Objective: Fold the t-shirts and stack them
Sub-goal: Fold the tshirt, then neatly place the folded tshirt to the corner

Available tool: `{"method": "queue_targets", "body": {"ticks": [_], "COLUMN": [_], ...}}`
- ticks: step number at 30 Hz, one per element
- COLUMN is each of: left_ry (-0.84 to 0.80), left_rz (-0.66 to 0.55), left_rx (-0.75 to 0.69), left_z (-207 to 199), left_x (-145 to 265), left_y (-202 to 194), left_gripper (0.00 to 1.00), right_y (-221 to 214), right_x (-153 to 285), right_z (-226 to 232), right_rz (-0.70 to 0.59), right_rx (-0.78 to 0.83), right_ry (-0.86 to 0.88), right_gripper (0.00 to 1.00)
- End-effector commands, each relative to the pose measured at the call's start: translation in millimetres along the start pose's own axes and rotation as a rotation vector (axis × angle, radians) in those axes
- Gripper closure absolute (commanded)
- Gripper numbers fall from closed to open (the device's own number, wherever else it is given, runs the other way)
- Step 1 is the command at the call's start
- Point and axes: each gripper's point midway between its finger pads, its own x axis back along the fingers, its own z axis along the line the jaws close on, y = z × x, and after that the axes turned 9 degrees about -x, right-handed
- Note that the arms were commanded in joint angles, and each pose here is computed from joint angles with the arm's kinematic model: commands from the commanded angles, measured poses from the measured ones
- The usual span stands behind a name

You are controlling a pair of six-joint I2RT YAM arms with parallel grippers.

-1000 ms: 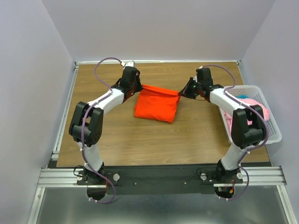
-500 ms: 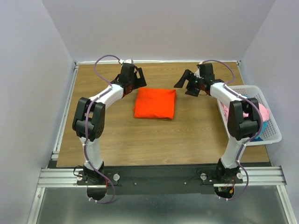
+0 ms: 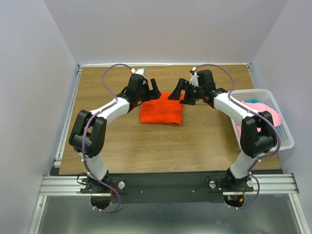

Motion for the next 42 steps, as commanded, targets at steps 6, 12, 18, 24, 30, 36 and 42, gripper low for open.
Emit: {"method": "queue_targets", "body": {"ticks": [6, 12, 18, 24, 30, 36, 42], "left_ry": [-0.104, -0.034, -0.034, -0.042, 0.093, 0.285, 0.345], "left_rz": [0.135, 0.193, 0.17, 0.004, -0.095, -0.177, -0.226], "left_rx": [0.02, 0.025, 0.021, -0.009, 0.027, 0.123, 0.188], "left_z": [-11.5, 9.9, 8.1, -9.6, 11.3, 52.7, 74.2], "left_x": [-23.7, -29.6, -18.1, 26.0, 78.4, 134.9, 167.4], "left_y": [-63.5, -95.4, -86.7, -23.4, -7.3, -23.3, -46.9], "left_gripper": [0.02, 0.02, 0.02, 0.02, 0.02, 0.02, 0.02], "right_y": [-22.3, -28.6, -21.6, 4.2, 2.1, -4.1, -6.1], "right_x": [-59.4, -77.1, -71.0, -29.9, 7.7, 15.4, -5.8], "right_z": [-64.5, -93.4, -93.0, -41.5, -47.2, -85.9, -101.2], "right_rz": [0.108, 0.129, 0.103, 0.015, -0.065, -0.077, -0.048], "right_rx": [-0.03, -0.039, 0.007, 0.119, 0.18, 0.196, 0.178], "right_ry": [-0.105, -0.169, -0.18, -0.093, -0.173, -0.34, -0.387], "right_gripper": [0.0, 0.0, 0.0, 0.0, 0.0, 0.0, 0.0]}}
